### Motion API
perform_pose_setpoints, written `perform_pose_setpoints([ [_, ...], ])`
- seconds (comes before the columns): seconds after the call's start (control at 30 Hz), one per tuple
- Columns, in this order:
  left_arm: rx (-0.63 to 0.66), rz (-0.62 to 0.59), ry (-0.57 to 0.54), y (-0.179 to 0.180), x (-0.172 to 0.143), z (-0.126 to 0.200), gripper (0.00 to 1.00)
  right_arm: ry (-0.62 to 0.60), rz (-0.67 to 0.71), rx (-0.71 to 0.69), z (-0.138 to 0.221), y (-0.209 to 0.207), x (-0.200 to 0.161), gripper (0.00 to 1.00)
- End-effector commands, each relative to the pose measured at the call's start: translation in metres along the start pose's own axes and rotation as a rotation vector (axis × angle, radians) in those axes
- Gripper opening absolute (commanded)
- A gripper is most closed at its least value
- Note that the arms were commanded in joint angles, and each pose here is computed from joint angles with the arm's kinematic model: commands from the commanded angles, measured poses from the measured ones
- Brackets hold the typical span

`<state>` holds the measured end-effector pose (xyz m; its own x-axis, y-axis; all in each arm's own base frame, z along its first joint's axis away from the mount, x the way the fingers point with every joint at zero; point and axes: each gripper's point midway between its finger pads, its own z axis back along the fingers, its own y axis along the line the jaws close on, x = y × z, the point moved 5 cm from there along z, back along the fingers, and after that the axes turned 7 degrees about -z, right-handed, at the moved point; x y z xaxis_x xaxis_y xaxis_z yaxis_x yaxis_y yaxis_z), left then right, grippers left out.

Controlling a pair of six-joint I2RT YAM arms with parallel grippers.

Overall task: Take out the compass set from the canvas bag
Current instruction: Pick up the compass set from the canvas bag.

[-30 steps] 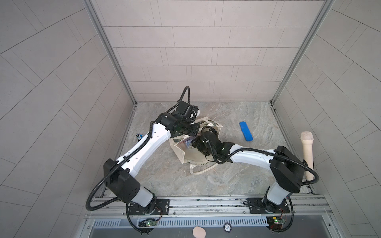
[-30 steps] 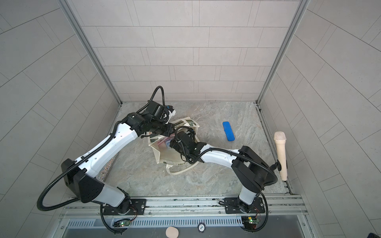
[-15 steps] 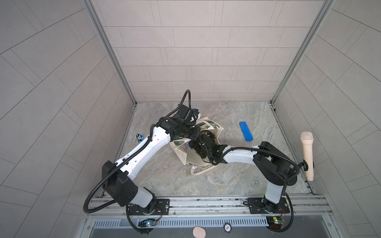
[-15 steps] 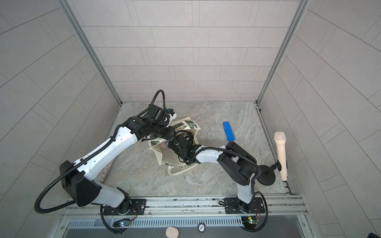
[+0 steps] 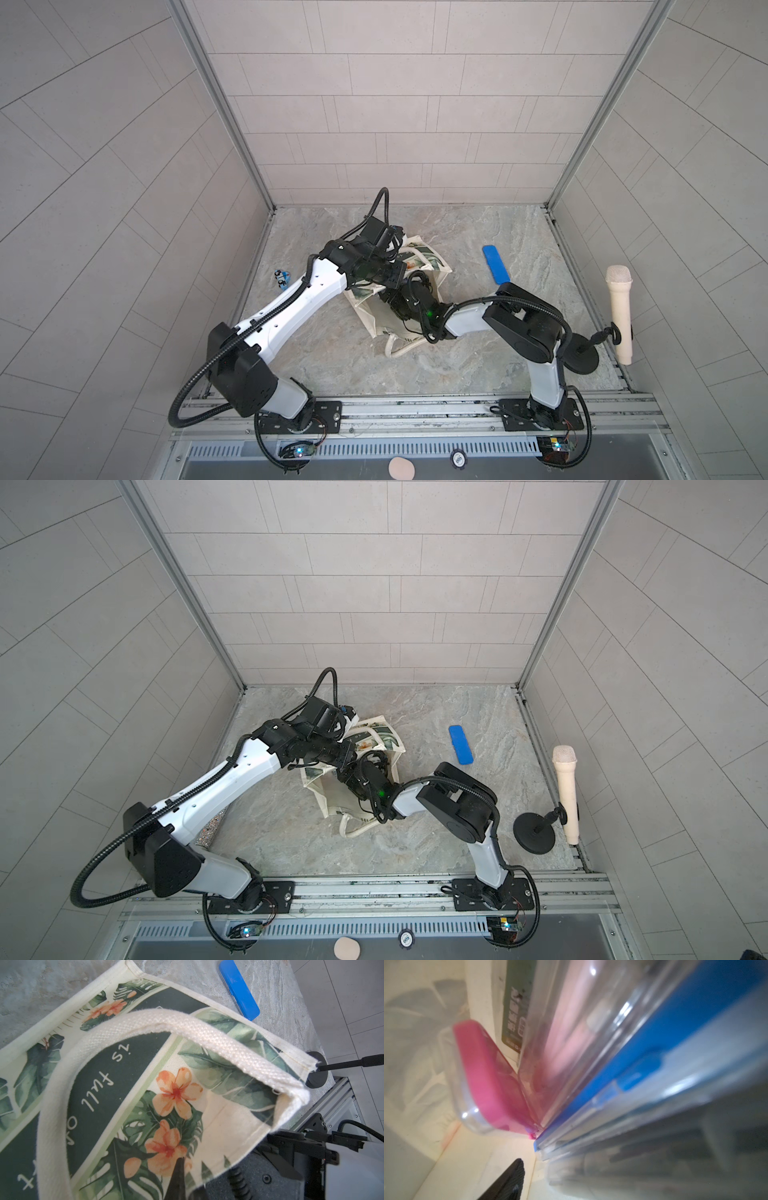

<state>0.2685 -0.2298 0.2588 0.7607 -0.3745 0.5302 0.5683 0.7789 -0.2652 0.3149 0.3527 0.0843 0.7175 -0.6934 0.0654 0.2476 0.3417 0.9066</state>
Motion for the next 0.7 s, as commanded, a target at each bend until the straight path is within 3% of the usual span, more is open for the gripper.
perform_pose_setpoints([
  [0.0,0.003,0.014,0.033,-0.002,-0.008,-0.003,0.0,-0.078,0.007,0.079,0.012,0.012,0.016,0.74],
  [0.23,0.009,0.019,0.039,-0.003,-0.01,-0.005,0.0,-0.108,0.006,0.076,0.021,0.012,0.037,0.72],
  [0.53,0.011,0.013,0.035,-0.005,-0.009,-0.005,0.0,-0.083,-0.014,0.034,0.016,0.006,0.037,0.56],
  [0.67,0.011,0.01,0.035,-0.005,-0.007,-0.006,0.0,-0.072,-0.014,0.022,0.021,0.006,0.036,0.54],
])
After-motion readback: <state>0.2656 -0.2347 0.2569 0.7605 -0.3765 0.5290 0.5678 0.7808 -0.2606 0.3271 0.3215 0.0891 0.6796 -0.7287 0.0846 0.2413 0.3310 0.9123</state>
